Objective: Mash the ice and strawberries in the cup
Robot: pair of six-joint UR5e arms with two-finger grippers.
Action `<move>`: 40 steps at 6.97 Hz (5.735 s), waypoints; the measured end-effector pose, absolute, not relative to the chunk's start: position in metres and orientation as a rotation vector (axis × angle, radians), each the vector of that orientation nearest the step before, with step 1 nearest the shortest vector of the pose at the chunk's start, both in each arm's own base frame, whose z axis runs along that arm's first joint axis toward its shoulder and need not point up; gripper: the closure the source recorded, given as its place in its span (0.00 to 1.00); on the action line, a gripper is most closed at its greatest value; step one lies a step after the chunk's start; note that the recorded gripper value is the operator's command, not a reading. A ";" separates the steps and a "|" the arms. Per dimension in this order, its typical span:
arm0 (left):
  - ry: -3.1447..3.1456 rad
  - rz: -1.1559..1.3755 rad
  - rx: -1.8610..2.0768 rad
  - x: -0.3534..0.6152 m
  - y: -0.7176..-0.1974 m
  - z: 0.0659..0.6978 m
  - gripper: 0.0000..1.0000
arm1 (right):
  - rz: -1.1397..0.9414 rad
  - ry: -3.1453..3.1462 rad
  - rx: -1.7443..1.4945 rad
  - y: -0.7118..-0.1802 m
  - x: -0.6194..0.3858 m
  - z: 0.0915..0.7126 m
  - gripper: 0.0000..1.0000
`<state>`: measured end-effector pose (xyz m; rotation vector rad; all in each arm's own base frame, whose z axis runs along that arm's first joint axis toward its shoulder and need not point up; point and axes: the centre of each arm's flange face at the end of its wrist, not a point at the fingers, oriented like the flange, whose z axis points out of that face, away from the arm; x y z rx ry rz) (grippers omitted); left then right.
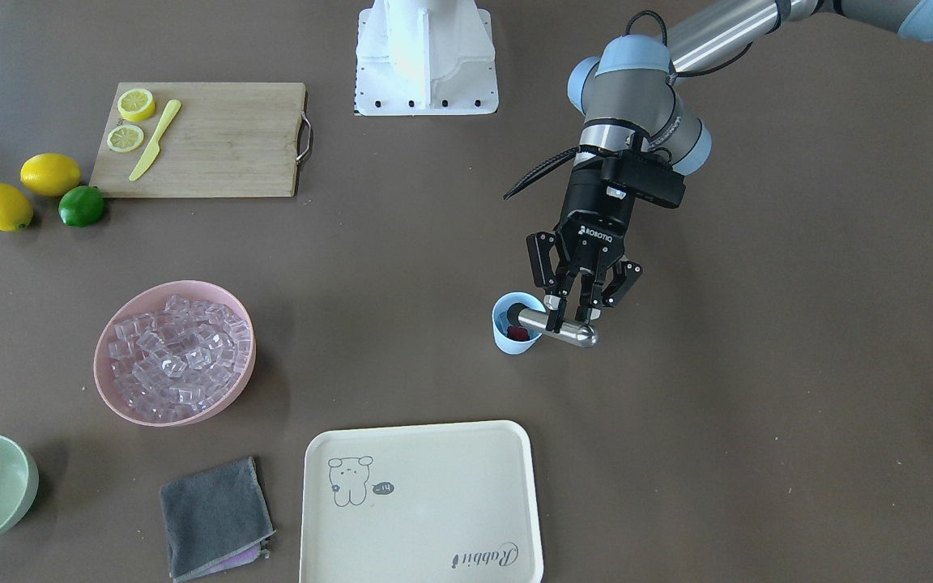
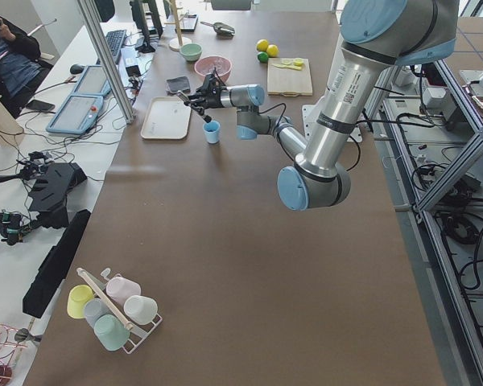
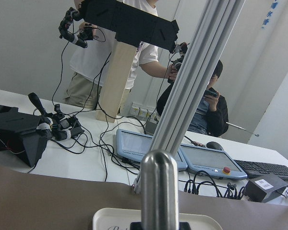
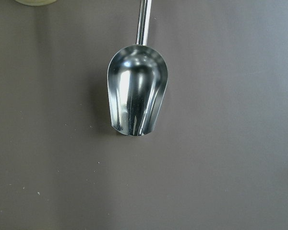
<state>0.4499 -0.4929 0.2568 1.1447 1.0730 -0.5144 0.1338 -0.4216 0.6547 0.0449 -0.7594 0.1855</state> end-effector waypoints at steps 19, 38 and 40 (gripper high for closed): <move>1.136 -0.331 0.393 0.105 -0.592 0.508 1.00 | 0.197 -0.766 0.042 -0.404 0.138 0.660 0.00; 0.819 -0.197 0.169 -0.043 -0.537 0.561 0.01 | 0.203 -0.820 0.015 -0.395 0.131 0.674 0.00; 0.826 -0.195 0.193 -0.050 -0.466 0.626 0.01 | 0.169 -0.818 0.024 -0.392 0.131 0.678 0.00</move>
